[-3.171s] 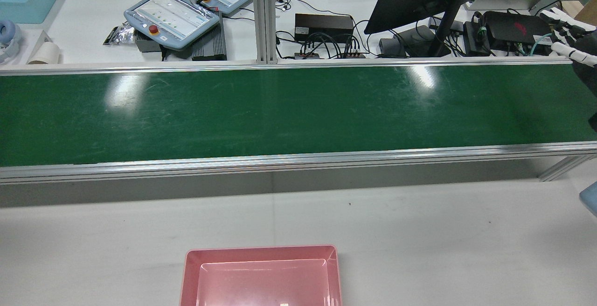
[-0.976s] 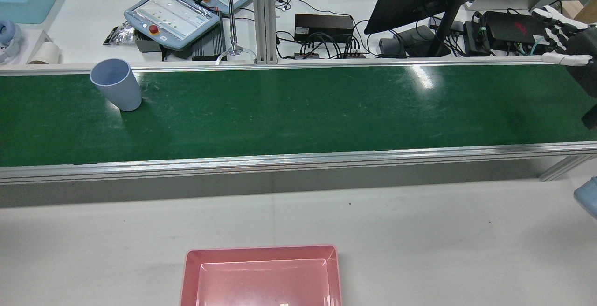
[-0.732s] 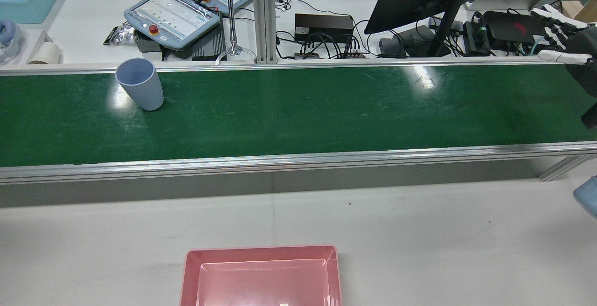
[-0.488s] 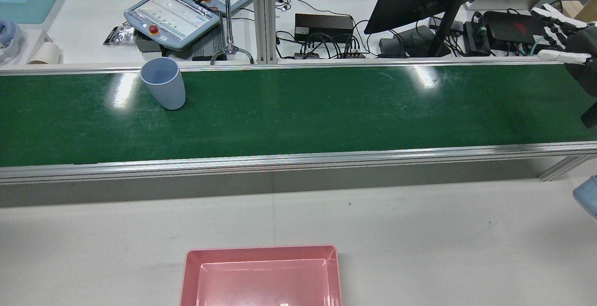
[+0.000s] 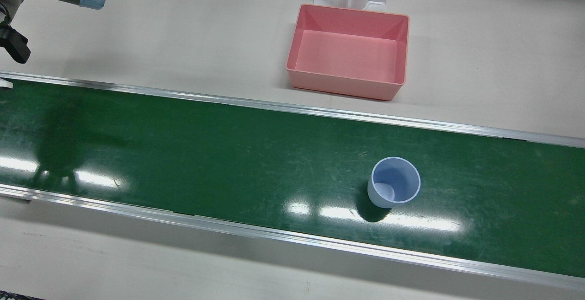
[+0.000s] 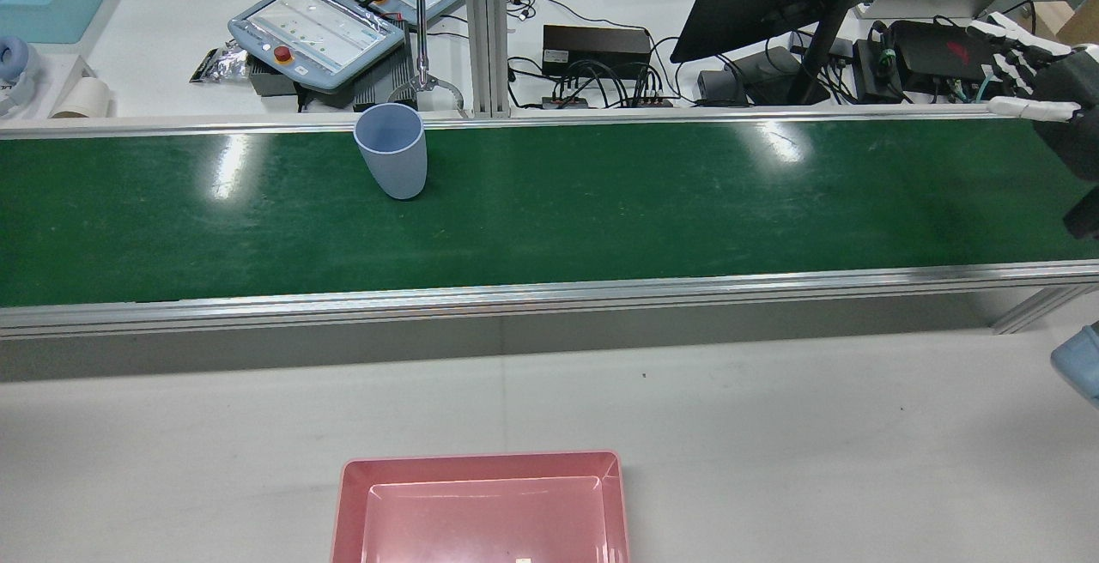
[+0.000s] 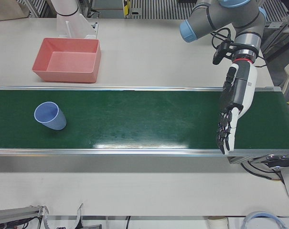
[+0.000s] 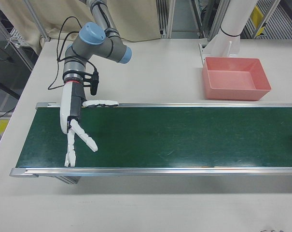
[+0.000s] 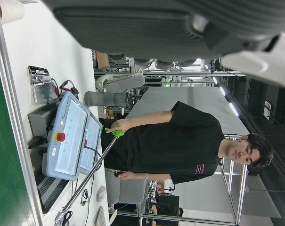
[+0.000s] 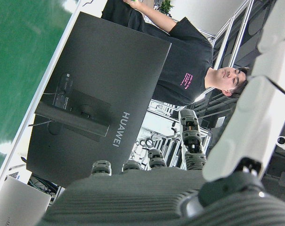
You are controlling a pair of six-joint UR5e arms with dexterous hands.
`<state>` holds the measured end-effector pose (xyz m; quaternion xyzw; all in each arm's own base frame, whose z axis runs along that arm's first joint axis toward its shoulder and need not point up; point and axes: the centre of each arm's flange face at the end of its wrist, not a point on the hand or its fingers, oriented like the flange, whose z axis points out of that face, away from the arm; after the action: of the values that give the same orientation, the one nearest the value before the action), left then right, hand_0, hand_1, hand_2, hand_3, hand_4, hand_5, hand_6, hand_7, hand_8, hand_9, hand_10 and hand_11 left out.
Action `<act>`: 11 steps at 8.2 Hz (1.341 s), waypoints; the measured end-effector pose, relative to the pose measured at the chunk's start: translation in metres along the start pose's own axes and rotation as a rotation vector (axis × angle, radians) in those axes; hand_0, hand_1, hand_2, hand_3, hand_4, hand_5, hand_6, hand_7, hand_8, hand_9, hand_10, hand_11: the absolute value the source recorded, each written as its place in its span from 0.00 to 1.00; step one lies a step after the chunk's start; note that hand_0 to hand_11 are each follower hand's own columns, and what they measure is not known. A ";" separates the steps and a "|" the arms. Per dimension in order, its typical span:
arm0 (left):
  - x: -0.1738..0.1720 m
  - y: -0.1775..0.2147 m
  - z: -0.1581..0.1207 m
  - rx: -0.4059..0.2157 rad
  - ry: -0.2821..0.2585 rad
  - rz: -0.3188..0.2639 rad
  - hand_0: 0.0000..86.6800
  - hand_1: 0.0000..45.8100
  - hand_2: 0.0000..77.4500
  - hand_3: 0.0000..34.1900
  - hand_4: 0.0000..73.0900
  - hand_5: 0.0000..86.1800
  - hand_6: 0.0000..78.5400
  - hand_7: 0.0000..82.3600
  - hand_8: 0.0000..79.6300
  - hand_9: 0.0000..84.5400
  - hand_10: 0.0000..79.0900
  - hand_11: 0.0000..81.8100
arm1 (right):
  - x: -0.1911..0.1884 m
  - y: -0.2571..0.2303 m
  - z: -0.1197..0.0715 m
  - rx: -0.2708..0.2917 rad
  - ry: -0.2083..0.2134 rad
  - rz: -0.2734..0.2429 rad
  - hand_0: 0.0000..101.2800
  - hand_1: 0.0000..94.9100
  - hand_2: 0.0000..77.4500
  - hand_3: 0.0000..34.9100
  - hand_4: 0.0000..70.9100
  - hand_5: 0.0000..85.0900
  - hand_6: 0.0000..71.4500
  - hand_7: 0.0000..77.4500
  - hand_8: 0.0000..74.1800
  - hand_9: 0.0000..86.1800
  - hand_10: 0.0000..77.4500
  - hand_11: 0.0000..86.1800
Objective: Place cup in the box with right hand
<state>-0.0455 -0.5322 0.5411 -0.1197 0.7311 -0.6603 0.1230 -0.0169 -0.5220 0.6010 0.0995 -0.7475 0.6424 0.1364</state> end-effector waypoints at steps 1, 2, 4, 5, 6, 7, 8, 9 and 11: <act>0.000 0.000 0.000 0.000 0.000 0.000 0.00 0.01 0.01 0.00 0.01 0.01 0.01 0.01 0.00 0.00 0.00 0.00 | 0.002 0.001 0.000 -0.001 0.003 0.000 0.46 0.17 0.23 0.24 0.08 0.05 0.02 0.14 0.01 0.02 0.01 0.04; 0.000 0.000 0.000 0.001 0.000 0.000 0.00 0.01 0.01 0.00 0.01 0.01 0.00 0.01 0.00 0.00 0.00 0.00 | 0.002 0.001 0.000 -0.003 0.005 0.001 0.46 0.09 0.20 0.24 0.08 0.05 0.02 0.14 0.01 0.02 0.01 0.04; 0.000 0.000 0.000 0.001 0.000 0.000 0.00 0.01 0.01 0.00 0.01 0.01 0.00 0.01 0.00 0.00 0.00 0.00 | 0.003 0.002 0.001 -0.004 0.006 0.003 0.47 0.11 0.13 0.23 0.08 0.05 0.02 0.14 0.01 0.02 0.01 0.04; 0.000 0.000 0.000 0.001 0.000 0.000 0.00 0.01 0.01 0.00 0.01 0.01 0.01 0.01 0.00 0.00 0.00 0.00 | 0.004 0.002 0.001 -0.004 0.007 0.003 0.47 0.12 0.13 0.23 0.08 0.05 0.02 0.14 0.01 0.03 0.01 0.03; 0.000 0.000 0.000 0.001 0.000 0.000 0.00 0.01 0.01 0.00 0.01 0.01 0.01 0.01 0.00 0.00 0.00 0.00 | 0.005 0.003 0.001 -0.006 0.008 0.004 0.47 0.12 0.13 0.23 0.08 0.05 0.02 0.14 0.01 0.03 0.01 0.03; 0.000 -0.001 0.000 0.001 0.000 0.000 0.00 0.01 0.01 0.00 0.01 0.01 0.01 0.01 0.00 0.00 0.00 0.00 | 0.005 0.004 0.002 -0.010 0.009 0.004 0.46 0.18 0.22 0.23 0.08 0.05 0.02 0.14 0.01 0.03 0.01 0.04; 0.000 -0.001 0.000 0.001 0.000 0.000 0.00 0.01 0.01 0.00 0.01 0.01 0.01 0.01 0.00 0.00 0.00 0.00 | 0.007 0.007 0.004 -0.014 0.011 0.005 0.46 0.12 0.25 0.24 0.08 0.05 0.03 0.14 0.01 0.03 0.01 0.03; 0.000 -0.001 0.000 0.001 0.000 0.000 0.00 0.01 0.01 0.00 0.01 0.01 0.00 0.01 0.00 0.00 0.00 0.00 | 0.011 0.009 0.006 -0.017 0.017 0.005 0.46 0.14 0.17 0.24 0.08 0.04 0.02 0.14 0.01 0.03 0.01 0.04; 0.000 -0.001 0.000 0.001 -0.001 0.000 0.00 0.01 0.01 0.00 0.01 0.00 0.00 0.01 0.00 0.00 0.00 0.00 | 0.018 0.013 0.008 -0.024 0.029 0.004 0.46 0.13 0.20 0.24 0.06 0.04 0.02 0.14 0.01 0.03 0.01 0.04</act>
<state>-0.0454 -0.5322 0.5417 -0.1201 0.7307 -0.6607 0.1234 -0.0387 -0.5274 0.5942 0.0869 -0.7534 0.6350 0.1470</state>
